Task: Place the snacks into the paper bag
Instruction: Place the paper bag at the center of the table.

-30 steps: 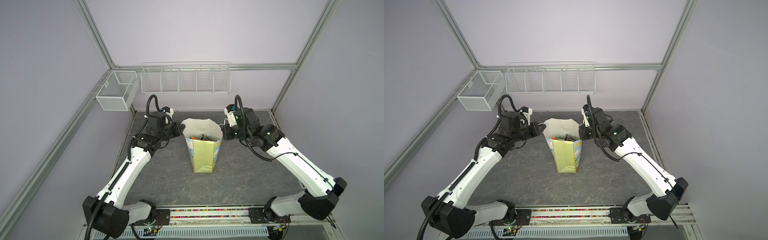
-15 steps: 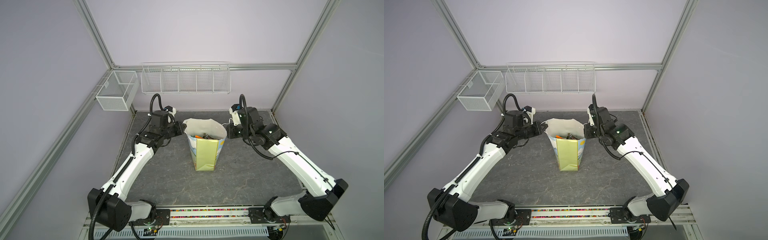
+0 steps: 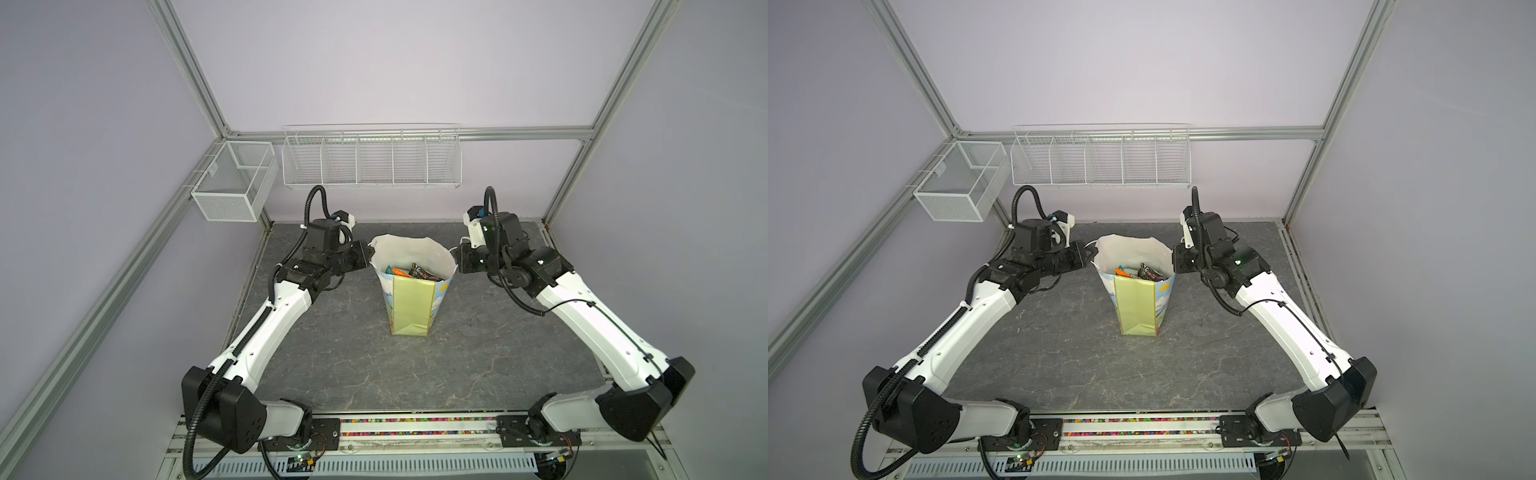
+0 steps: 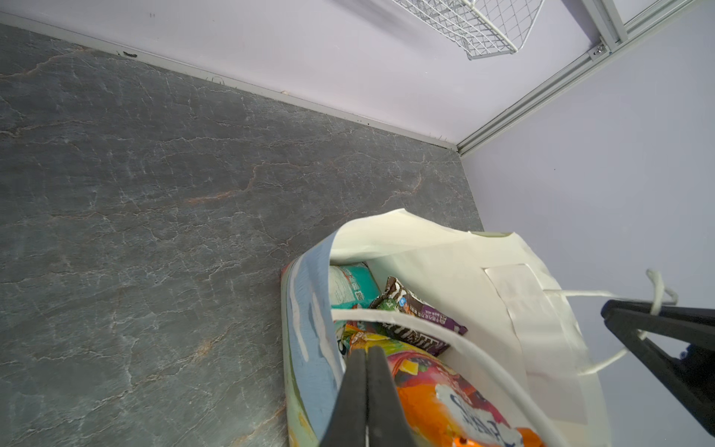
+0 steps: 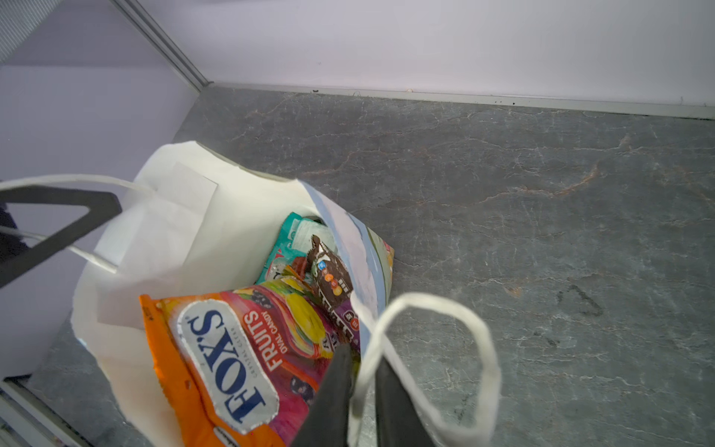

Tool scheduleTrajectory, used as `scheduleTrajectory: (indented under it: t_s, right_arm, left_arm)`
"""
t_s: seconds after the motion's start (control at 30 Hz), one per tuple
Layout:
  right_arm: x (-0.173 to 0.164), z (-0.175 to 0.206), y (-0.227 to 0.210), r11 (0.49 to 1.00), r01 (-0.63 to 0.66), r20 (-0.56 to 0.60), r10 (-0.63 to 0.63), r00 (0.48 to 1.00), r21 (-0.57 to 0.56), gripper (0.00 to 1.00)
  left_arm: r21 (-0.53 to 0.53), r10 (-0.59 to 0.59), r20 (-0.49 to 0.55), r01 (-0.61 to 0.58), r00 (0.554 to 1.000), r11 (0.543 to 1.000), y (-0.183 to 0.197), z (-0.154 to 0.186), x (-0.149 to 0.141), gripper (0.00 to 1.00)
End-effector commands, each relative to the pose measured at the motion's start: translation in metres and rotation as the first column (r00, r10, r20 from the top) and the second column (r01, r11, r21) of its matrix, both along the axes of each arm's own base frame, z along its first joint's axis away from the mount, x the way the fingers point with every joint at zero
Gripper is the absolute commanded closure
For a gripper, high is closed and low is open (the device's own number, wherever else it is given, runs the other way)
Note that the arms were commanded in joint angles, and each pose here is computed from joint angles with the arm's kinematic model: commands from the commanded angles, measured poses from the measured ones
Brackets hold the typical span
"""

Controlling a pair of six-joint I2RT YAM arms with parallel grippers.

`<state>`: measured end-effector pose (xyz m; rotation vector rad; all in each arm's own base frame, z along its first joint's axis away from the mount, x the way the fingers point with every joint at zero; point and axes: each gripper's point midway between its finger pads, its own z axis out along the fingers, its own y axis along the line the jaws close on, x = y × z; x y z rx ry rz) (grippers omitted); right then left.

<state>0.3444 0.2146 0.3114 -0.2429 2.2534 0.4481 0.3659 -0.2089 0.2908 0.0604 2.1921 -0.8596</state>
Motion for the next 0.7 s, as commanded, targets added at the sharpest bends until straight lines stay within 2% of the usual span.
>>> scheduleTrajectory:
  t_s: [0.0, 0.1, 0.2, 0.3, 0.57, 0.67]
  right_arm:
    - [-0.002, 0.014, 0.001, 0.999, -0.012, 0.04, 0.01, 0.999, 0.05, 0.69]
    - [-0.005, 0.014, 0.0, 0.998, -0.014, 0.035, 0.013, 0.999, 0.054, 0.57]
    - [-0.007, 0.01, 0.0, 0.998, -0.014, 0.028, 0.012, 1.0, 0.056, 0.49]
    - [-0.009, 0.007, -0.001, 0.998, -0.017, 0.02, 0.016, 1.0, 0.056, 0.39]
    - [-0.012, 0.007, -0.001, 0.998, -0.024, 0.017, 0.023, 1.0, 0.064, 0.3]
    - [-0.013, 0.008, 0.0, 0.998, -0.024, 0.015, 0.023, 1.0, 0.066, 0.25]
  left_arm:
    - [-0.008, 0.03, 0.073, -0.03, 0.997, 1.0, 0.008, 0.02, -0.001, 0.99]
    - [-0.015, 0.03, 0.074, -0.029, 0.997, 0.999, 0.009, 0.023, -0.003, 0.83]
    - [-0.034, 0.032, 0.083, -0.029, 0.996, 0.999, 0.009, 0.028, -0.006, 0.59]
    - [-0.045, 0.036, 0.086, -0.032, 0.996, 0.998, 0.01, 0.032, -0.01, 0.43]
    - [-0.053, 0.04, 0.106, -0.034, 0.994, 0.998, 0.014, 0.044, -0.019, 0.36]
    - [-0.051, 0.046, 0.109, -0.041, 0.993, 0.998, 0.016, 0.046, -0.02, 0.3]
